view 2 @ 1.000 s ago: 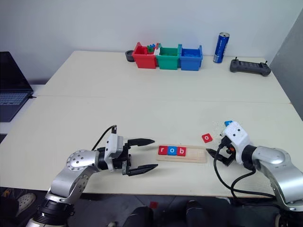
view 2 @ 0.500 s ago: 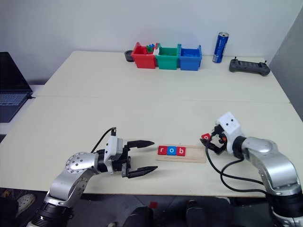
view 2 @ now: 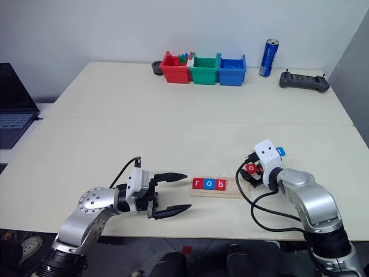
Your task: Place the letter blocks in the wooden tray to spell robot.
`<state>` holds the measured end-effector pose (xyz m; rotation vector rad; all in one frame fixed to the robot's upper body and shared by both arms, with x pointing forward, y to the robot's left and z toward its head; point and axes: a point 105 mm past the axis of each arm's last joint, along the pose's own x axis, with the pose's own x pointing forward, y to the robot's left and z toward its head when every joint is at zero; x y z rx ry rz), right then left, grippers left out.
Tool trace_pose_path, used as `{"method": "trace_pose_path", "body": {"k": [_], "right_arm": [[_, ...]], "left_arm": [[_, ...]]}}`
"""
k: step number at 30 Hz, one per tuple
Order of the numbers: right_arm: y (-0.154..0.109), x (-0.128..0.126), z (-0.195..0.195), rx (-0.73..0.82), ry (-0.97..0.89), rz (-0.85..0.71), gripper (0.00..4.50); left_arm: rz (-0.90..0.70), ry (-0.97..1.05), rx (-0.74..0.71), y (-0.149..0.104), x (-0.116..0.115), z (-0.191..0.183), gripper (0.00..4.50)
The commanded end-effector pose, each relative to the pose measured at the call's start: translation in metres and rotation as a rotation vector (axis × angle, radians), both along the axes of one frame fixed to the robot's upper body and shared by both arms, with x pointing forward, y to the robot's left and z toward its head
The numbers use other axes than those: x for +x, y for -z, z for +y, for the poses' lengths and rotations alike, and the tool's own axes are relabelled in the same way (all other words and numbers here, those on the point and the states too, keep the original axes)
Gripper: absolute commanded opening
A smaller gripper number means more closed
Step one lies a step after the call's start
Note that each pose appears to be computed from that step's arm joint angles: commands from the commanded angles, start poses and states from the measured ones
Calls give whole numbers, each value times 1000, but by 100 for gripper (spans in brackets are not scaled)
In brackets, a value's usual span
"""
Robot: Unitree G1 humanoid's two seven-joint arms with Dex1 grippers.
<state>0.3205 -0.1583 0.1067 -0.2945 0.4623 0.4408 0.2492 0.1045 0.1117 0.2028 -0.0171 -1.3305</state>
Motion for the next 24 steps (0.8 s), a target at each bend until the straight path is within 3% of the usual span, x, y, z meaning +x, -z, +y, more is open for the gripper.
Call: {"method": "trace_pose_path", "body": {"k": [1, 7, 8, 10, 17, 24], "right_arm": [[-7, 3, -3, 3, 40, -18, 446], [5, -1, -2, 45, 88, 64, 446], [6, -1, -2, 50, 95, 70, 429], [8, 0, -3, 61, 111, 79, 388], [5, 3, -5, 59, 131, 67, 143], [-19, 6, -23, 34, 173, 27, 145]], "left_arm": [[-46, 7, -3, -10, -3, 1, 450], [-46, 6, -3, -10, -3, 0, 450], [-46, 6, -4, -10, -3, 0, 450], [-45, 5, -3, -10, -3, 0, 450], [-43, 3, -4, -10, -5, 0, 450], [-43, 3, -4, -11, -5, 0, 450]]}}
